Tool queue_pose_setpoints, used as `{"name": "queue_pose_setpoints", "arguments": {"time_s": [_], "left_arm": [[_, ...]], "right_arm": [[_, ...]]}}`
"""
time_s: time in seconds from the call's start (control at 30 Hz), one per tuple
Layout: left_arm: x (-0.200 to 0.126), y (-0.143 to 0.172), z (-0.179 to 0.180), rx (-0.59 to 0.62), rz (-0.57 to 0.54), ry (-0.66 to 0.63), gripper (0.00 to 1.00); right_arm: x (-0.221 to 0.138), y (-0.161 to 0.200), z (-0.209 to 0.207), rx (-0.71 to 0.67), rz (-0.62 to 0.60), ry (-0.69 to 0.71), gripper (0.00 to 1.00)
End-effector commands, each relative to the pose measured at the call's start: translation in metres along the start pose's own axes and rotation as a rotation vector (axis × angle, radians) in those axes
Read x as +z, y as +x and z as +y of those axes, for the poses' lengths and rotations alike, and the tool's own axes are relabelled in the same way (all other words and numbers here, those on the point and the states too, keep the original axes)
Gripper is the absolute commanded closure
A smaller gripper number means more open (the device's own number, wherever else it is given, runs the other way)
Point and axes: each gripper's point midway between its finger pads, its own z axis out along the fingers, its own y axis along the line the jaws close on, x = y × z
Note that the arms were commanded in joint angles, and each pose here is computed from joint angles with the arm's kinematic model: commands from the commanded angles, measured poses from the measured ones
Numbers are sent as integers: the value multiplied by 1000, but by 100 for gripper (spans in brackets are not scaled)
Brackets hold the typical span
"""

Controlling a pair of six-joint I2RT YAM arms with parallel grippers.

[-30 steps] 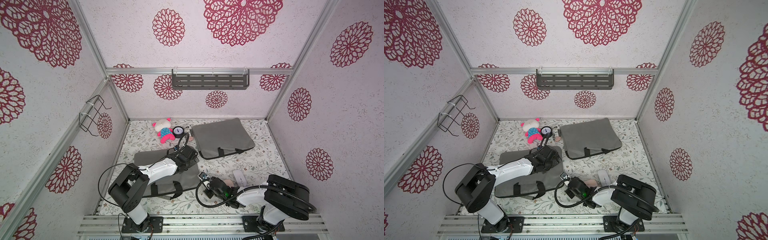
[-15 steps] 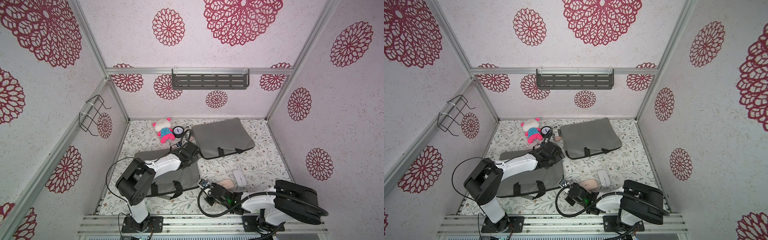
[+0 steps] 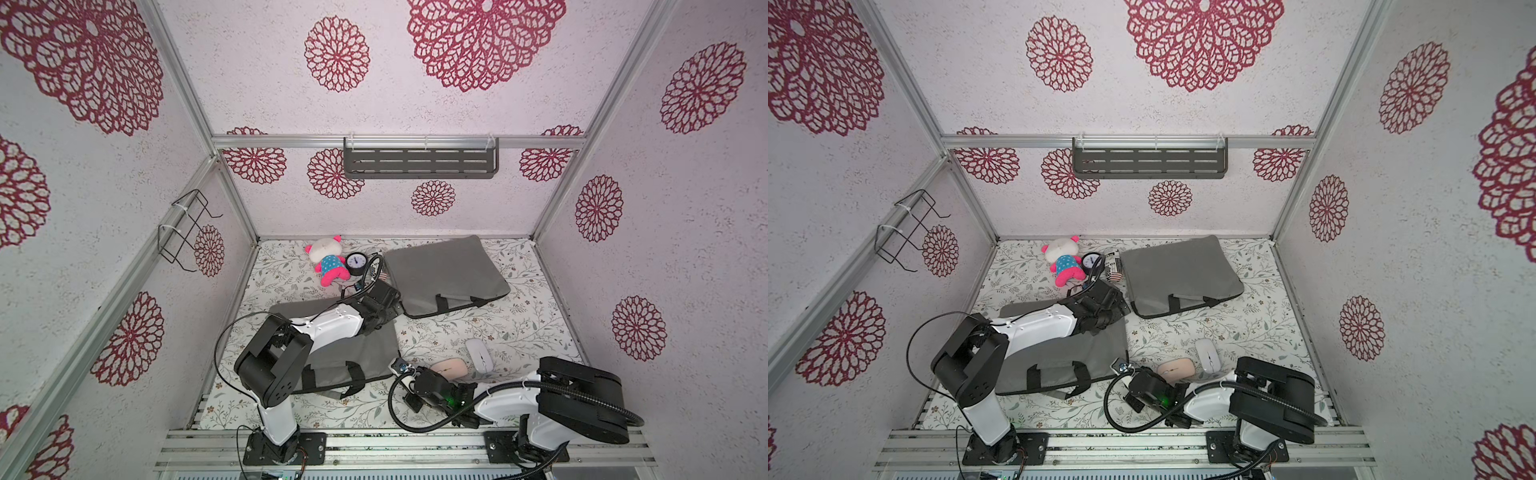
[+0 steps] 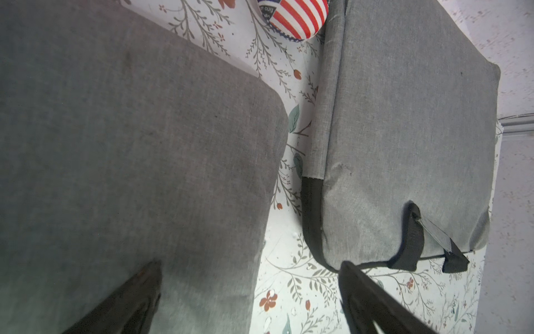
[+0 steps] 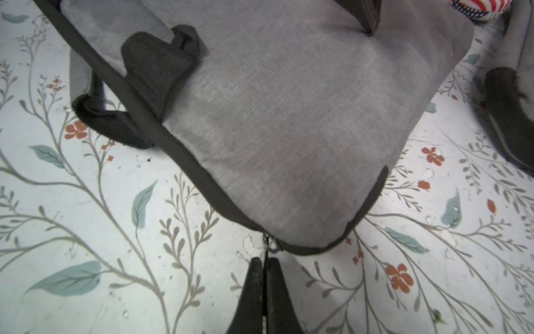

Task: Put the mouse into the laptop bag
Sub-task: Unzip the zipper on the zippered laptop bag.

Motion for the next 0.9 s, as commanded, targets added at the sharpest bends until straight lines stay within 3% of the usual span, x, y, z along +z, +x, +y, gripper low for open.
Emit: {"name": "queue_pose_setpoints", "arguments": {"time_s": [0.0,0.2,0.47,0.57,0.67,0.87], "left_arm": [[-31,-10,36,21,-36,-117,2],[-112,-40,102,-40,-212,-190,2],[-183,-30,256,-293,-374,-381,2],[-184,-18,281,-356,-384,-357,2],[-173,-9,285,-394,-365,-280,2],[-161,0,296,-428,-358,-277,2]], "right_arm": [[0,-32,3,91,-85,7,100],[6,-40,-22,153,-73,118,100],[8,-30,-78,308,-41,241,100],[7,-25,-95,355,-30,283,100],[8,-22,-109,395,-17,313,100],[13,-15,-129,454,20,354,100]]}}
